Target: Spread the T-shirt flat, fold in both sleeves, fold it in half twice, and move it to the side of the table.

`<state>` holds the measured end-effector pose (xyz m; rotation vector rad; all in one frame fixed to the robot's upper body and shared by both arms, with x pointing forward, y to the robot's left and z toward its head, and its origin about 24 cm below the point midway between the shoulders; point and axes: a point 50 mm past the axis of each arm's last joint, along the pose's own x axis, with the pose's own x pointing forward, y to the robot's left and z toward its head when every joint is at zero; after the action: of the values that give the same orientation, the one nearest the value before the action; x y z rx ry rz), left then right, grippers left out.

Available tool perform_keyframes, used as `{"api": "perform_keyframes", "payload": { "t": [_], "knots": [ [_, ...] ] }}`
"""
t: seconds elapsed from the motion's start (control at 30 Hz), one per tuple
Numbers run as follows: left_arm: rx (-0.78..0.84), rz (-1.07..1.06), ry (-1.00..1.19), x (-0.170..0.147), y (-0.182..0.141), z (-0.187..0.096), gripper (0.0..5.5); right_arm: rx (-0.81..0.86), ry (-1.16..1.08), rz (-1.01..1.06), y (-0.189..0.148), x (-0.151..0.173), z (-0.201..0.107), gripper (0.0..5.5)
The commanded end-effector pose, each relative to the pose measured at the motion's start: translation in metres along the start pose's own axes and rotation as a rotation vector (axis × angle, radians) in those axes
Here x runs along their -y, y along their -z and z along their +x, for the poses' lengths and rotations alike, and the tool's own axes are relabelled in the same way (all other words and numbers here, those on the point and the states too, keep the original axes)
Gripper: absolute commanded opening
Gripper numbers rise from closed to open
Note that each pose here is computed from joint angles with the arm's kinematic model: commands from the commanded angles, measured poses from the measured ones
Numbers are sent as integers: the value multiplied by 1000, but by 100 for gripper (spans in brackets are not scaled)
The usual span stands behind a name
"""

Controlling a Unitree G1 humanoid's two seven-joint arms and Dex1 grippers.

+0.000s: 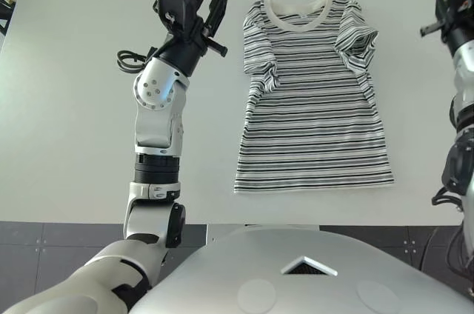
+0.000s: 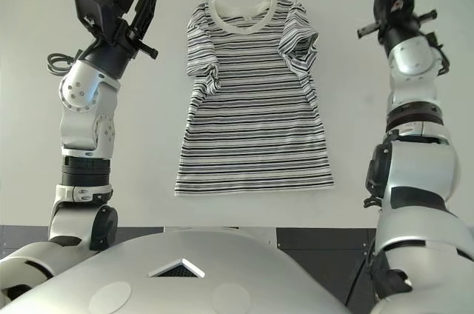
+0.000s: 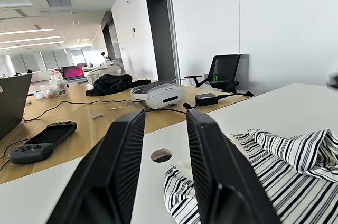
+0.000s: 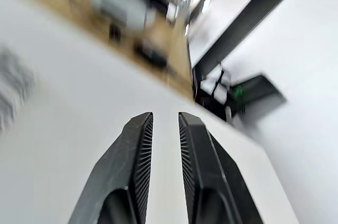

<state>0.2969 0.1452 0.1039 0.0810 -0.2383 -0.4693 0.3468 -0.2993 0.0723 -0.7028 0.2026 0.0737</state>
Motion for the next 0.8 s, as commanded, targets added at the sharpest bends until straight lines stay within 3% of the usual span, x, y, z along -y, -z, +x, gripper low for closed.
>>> {"api": "perform_keyframes", "payload": {
  "t": [0.03,0.2,0.53,0.8],
  "knots": [
    [7,12,8,0,-3,3,148,-82,-84,-147,13,-24,0,90],
    [2,14,4,-2,-2,1,148,-67,-148,-146,11,-40,1,90],
    [-4,7,1,-3,-1,-1,148,156,-470,-28,-28,-93,7,90],
    [-11,1,-1,-3,1,-1,148,346,-623,35,-50,-101,0,90]
  ]
}}
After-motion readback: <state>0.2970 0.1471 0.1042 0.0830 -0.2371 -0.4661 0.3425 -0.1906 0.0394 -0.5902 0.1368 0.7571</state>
